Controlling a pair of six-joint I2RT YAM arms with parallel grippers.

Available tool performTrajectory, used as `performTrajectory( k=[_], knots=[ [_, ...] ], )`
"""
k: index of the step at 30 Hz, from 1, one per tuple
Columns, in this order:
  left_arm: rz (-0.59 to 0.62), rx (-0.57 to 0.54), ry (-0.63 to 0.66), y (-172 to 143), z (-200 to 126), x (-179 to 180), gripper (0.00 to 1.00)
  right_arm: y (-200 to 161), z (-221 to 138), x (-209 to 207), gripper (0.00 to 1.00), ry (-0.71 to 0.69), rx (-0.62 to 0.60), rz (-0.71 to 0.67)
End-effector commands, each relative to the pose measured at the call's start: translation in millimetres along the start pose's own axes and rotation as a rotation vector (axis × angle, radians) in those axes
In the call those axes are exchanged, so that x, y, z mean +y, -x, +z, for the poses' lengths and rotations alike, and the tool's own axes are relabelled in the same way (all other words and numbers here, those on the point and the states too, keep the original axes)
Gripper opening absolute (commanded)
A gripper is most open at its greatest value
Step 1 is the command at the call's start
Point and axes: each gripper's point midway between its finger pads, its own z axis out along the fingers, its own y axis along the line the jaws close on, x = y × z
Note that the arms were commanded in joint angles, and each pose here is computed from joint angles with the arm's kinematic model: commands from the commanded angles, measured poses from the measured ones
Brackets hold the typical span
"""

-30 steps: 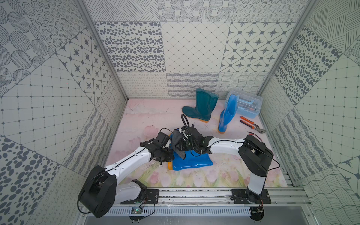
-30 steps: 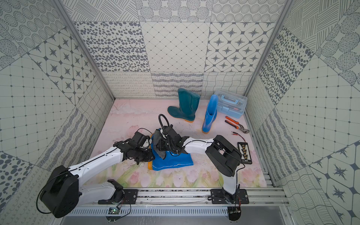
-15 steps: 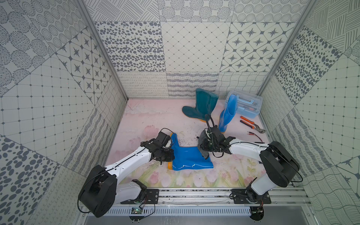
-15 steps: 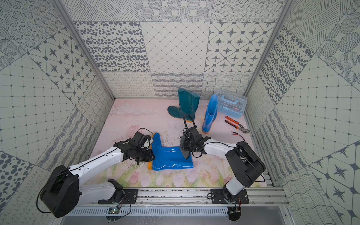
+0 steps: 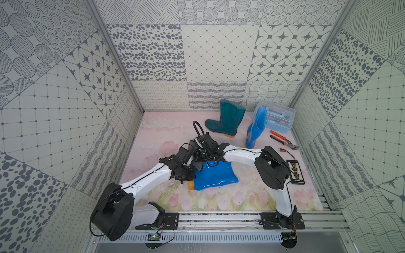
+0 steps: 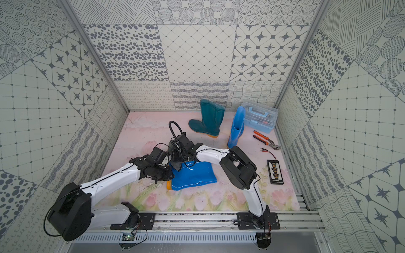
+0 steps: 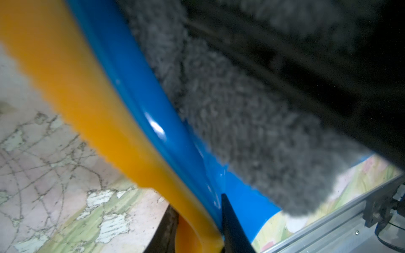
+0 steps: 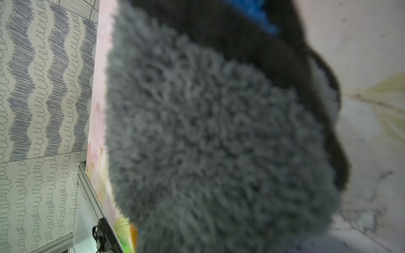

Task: Wipe the rubber boots with a cloth
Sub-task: Wipe the dirt off the rubber boot.

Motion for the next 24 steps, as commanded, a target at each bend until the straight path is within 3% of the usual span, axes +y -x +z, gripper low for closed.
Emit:
performTrajectory(
  k=[1, 6, 12, 20, 24],
  knots=[
    [0.021, -0.027, -0.05, 11.0, -1.7, -14.4, 0.0, 2.9, 18.4, -31.1, 0.12, -0.058, -0.023, 0.0],
    [-0.023, -0.016, -0.037, 8.4, 3.7, -10.7, 0.0, 14.9, 1.0, -77.3, 0.12, -0.115, -0.024, 0.062],
    [-0.111, -0.058, 0.002, 13.1, 3.2, -2.0, 0.0, 7.6, -30.6, -39.5, 0.12, -0.058, -0.05, 0.002],
    [-0.142, -0.067, -0.005, 23.5, 6.7, -7.1, 0.0, -67.5, -30.9, -2.3, 0.12, -0.01, 0.044, -0.014],
    [-0.139, -0.048, -0.005, 20.3, 10.3, -6.7, 0.0, -74.3, -50.4, -1.0, 0.12, -0.03, 0.013, -0.014]
  ],
)
